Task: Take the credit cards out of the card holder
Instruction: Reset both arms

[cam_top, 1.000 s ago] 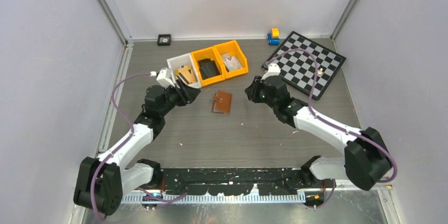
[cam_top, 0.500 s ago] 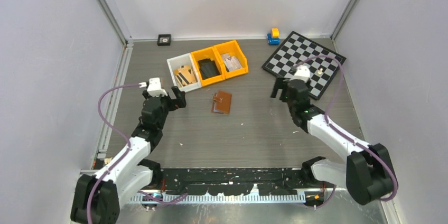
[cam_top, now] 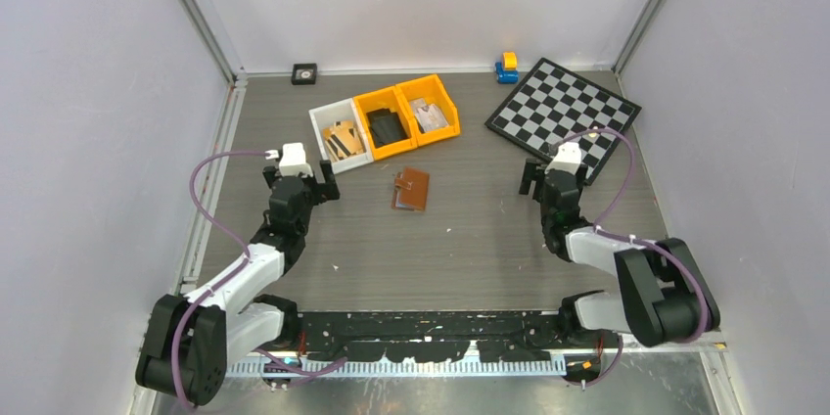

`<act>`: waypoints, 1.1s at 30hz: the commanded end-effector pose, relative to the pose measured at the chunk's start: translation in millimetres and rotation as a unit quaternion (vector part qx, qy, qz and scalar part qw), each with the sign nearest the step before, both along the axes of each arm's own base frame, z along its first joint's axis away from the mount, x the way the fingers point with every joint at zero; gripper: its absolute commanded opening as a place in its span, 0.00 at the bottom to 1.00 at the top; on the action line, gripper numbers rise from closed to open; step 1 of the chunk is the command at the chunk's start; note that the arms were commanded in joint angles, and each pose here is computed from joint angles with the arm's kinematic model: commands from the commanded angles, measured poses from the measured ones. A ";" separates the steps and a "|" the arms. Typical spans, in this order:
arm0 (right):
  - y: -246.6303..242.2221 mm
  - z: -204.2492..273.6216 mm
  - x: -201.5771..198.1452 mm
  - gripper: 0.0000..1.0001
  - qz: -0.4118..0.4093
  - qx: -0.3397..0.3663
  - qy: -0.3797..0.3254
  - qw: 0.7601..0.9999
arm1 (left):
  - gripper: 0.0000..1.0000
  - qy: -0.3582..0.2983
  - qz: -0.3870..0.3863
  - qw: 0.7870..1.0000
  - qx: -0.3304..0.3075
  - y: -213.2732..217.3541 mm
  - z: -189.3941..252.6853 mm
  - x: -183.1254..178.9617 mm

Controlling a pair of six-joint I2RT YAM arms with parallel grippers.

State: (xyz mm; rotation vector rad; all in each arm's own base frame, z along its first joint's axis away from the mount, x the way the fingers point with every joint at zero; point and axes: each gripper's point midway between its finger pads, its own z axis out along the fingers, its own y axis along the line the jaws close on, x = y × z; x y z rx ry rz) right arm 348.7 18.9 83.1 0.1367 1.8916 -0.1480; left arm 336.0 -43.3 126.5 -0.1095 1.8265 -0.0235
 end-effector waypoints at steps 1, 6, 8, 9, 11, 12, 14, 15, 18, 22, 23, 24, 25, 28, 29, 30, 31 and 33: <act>-27.4 23.0 15.4 0.87 -0.057 -0.022 -0.089 0.994 | 0.99 -0.045 0.051 0.998 0.001 17.6 23.7 6.9; -18.5 7.8 27.8 0.83 -0.019 -0.042 -0.058 0.997 | 1.00 -0.049 0.032 0.998 -0.001 11.3 24.6 9.2; -21.0 4.9 33.2 0.83 -0.019 -0.032 -0.047 0.998 | 1.00 -0.045 0.043 0.998 0.002 14.5 24.3 11.0; -26.8 4.7 35.3 0.83 -0.038 -0.033 -0.045 0.998 | 1.00 -0.043 0.047 0.998 0.002 15.5 23.5 10.9; -48.4 4.2 37.6 0.80 -0.101 -0.016 -0.047 0.994 | 1.00 -0.045 0.047 0.998 0.001 15.9 24.2 10.0; -58.0 1.8 37.4 0.74 -0.120 0.000 -0.050 0.992 | 1.00 -0.049 0.049 0.998 -0.001 16.5 25.3 9.0; -63.8 -10.9 34.1 0.67 -0.100 0.049 -0.047 0.993 | 1.00 -0.055 0.060 0.997 -0.006 20.3 25.5 6.5; -73.2 -10.6 35.1 0.65 -0.106 0.060 -0.070 0.990 | 1.00 -0.059 0.076 0.995 -0.010 25.1 25.8 5.1; -75.5 -12.1 34.4 0.68 -0.110 0.060 -0.066 0.990 | 1.00 -0.060 0.092 0.994 -0.012 30.2 25.4 3.5; -75.1 -11.7 33.6 0.89 -0.109 0.059 -0.066 0.990 | 1.00 -0.065 0.061 0.996 -0.010 19.6 27.0 9.5; -74.1 -11.3 34.0 0.89 -0.107 0.058 -0.061 0.991 | 1.00 -0.064 0.063 0.996 -0.009 20.1 26.8 10.7; -71.4 -11.2 35.8 0.89 -0.097 0.057 -0.060 0.992 | 1.00 -0.062 0.065 0.996 -0.005 20.8 25.7 12.0; -70.1 -10.9 36.8 0.89 -0.093 0.058 -0.063 0.992 | 1.00 -0.059 0.065 0.996 0.001 21.0 25.9 13.6; -66.6 -11.6 38.2 0.90 -0.081 0.057 -0.059 0.993 | 0.99 -0.046 0.062 0.996 0.036 25.1 22.2 13.0; -66.8 -11.9 37.3 0.90 -0.082 0.057 -0.058 0.993 | 1.00 -0.043 0.061 0.996 0.046 27.0 15.8 9.6; -66.6 -11.6 38.0 0.90 -0.081 0.057 -0.058 0.993 | 1.00 -0.048 0.074 0.995 0.047 32.3 10.2 6.3; -66.5 -11.2 38.1 0.90 -0.081 0.057 -0.059 0.993 | 1.00 -0.049 0.076 0.995 0.047 34.0 3.5 4.2; -67.1 -11.3 38.0 0.90 -0.082 0.057 -0.059 0.993 | 1.00 -0.056 0.064 0.995 0.047 31.2 -8.0 8.3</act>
